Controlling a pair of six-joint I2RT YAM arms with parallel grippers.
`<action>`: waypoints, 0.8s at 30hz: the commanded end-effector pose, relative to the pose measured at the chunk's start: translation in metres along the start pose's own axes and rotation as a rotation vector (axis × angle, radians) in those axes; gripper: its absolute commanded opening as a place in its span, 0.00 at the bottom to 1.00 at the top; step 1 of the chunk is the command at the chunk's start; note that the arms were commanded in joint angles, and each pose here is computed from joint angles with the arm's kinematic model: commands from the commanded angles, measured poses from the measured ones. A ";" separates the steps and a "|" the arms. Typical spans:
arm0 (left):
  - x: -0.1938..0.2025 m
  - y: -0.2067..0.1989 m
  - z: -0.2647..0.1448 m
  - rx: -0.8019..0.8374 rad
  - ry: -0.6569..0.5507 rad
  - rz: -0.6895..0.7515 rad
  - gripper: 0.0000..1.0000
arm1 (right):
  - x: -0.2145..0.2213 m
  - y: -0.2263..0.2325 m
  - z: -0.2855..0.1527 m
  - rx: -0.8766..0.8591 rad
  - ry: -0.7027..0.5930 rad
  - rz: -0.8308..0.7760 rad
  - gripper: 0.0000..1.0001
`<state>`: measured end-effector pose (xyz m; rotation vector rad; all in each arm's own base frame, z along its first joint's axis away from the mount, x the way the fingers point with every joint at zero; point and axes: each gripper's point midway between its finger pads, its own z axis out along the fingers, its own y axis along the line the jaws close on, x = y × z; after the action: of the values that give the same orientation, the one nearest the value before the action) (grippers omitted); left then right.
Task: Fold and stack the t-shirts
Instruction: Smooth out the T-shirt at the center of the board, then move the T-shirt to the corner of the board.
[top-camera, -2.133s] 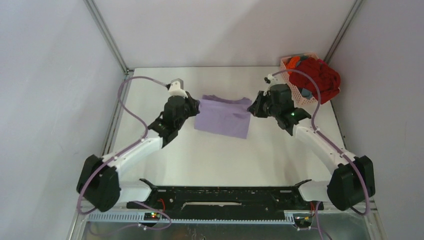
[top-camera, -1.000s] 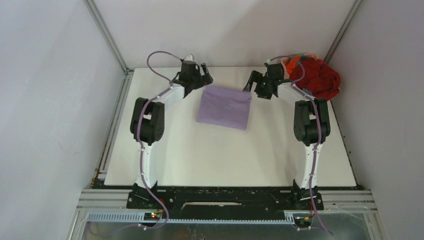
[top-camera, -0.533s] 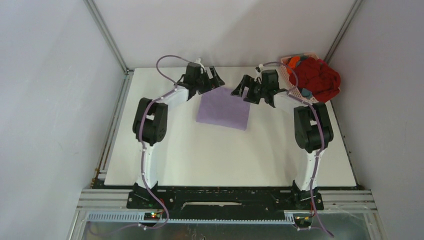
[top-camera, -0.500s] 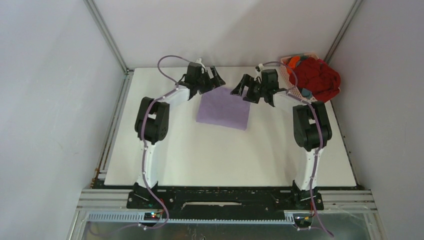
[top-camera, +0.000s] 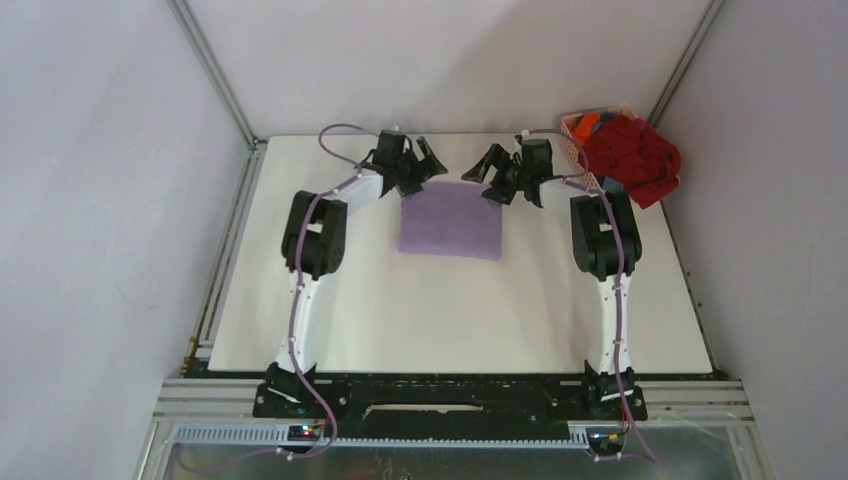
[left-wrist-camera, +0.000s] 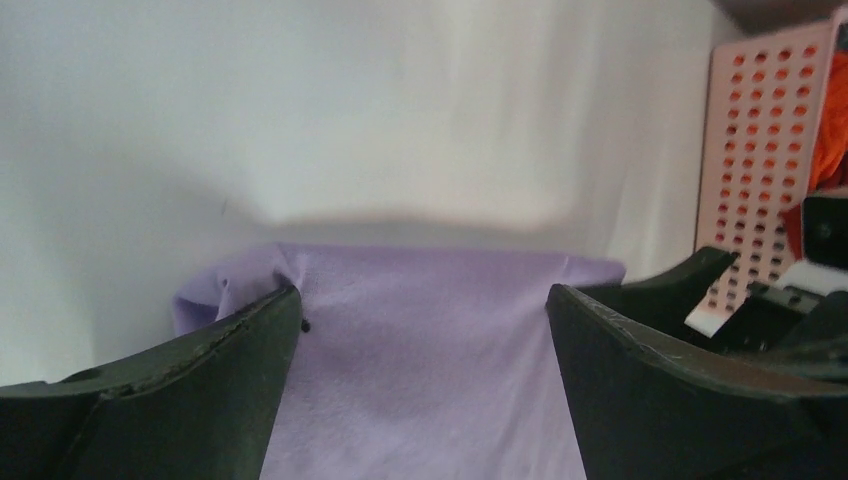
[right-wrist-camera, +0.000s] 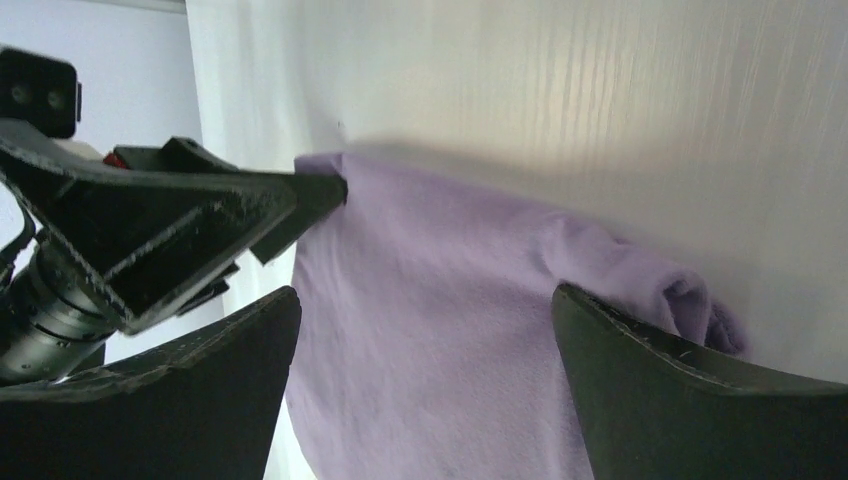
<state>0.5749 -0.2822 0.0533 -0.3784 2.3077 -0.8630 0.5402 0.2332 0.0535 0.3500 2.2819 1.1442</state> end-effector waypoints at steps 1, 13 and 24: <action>0.054 0.037 -0.047 -0.131 0.131 -0.049 1.00 | 0.046 -0.024 -0.020 0.109 0.102 0.071 1.00; -0.022 -0.011 -0.139 -0.210 -0.137 0.159 1.00 | 0.018 0.061 -0.128 0.142 -0.056 -0.230 1.00; 0.061 0.048 -0.177 -0.241 -0.093 0.145 1.00 | 0.105 -0.001 -0.235 0.289 -0.266 -0.194 1.00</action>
<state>0.4253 -0.1882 0.1401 -0.3597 2.2530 -0.5035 0.3463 0.1531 0.1653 0.2610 2.1643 0.7565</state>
